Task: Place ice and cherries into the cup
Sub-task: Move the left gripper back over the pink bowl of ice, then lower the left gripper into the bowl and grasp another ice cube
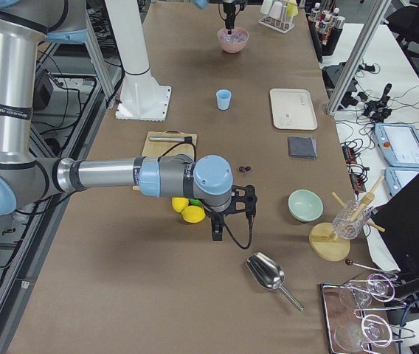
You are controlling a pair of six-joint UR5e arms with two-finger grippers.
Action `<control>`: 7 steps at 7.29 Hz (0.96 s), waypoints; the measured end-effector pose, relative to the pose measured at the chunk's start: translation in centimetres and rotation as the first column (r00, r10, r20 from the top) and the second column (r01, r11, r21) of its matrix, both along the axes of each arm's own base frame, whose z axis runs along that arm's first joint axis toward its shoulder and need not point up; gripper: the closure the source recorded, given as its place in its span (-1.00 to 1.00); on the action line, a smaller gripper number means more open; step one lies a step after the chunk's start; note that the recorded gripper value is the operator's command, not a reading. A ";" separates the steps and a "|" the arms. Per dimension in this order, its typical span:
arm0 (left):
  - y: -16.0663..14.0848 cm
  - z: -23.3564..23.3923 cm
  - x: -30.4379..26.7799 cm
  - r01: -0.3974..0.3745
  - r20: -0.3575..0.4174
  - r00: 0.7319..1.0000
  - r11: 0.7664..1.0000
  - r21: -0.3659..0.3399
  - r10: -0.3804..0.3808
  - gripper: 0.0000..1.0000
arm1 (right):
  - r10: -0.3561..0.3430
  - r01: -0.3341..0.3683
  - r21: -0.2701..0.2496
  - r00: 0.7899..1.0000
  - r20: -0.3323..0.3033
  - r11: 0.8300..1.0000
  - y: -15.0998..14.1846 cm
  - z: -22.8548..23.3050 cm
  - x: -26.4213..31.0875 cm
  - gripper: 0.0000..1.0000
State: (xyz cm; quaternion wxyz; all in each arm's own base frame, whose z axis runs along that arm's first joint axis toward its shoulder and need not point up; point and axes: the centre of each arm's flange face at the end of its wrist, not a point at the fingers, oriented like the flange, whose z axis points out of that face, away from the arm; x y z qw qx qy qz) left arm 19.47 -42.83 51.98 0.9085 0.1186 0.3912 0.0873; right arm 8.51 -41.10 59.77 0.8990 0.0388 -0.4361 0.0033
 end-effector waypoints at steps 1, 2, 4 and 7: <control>0.1 0.2 0.5 -0.011 0.002 1.000 1.000 -0.002 0.011 -0.47 | 0.000 0.000 -0.001 1.000 0.000 1.000 0.0 0.1 0.0 -1.00; 0.2 0.4 1.0 -0.021 0.004 1.000 1.000 -0.005 0.021 -0.47 | 0.000 0.000 -0.002 1.000 0.000 1.000 0.1 0.1 0.0 -1.00; -0.1 0.7 2.0 -0.032 0.009 0.999 0.999 -0.007 0.033 -0.47 | 0.000 0.000 -0.002 1.000 0.000 1.000 0.0 0.1 0.0 -1.00; -0.2 1.3 2.5 -0.038 0.008 0.999 0.999 0.005 0.038 -0.35 | 0.000 0.000 -0.003 1.000 0.001 1.000 0.1 0.1 0.0 -1.00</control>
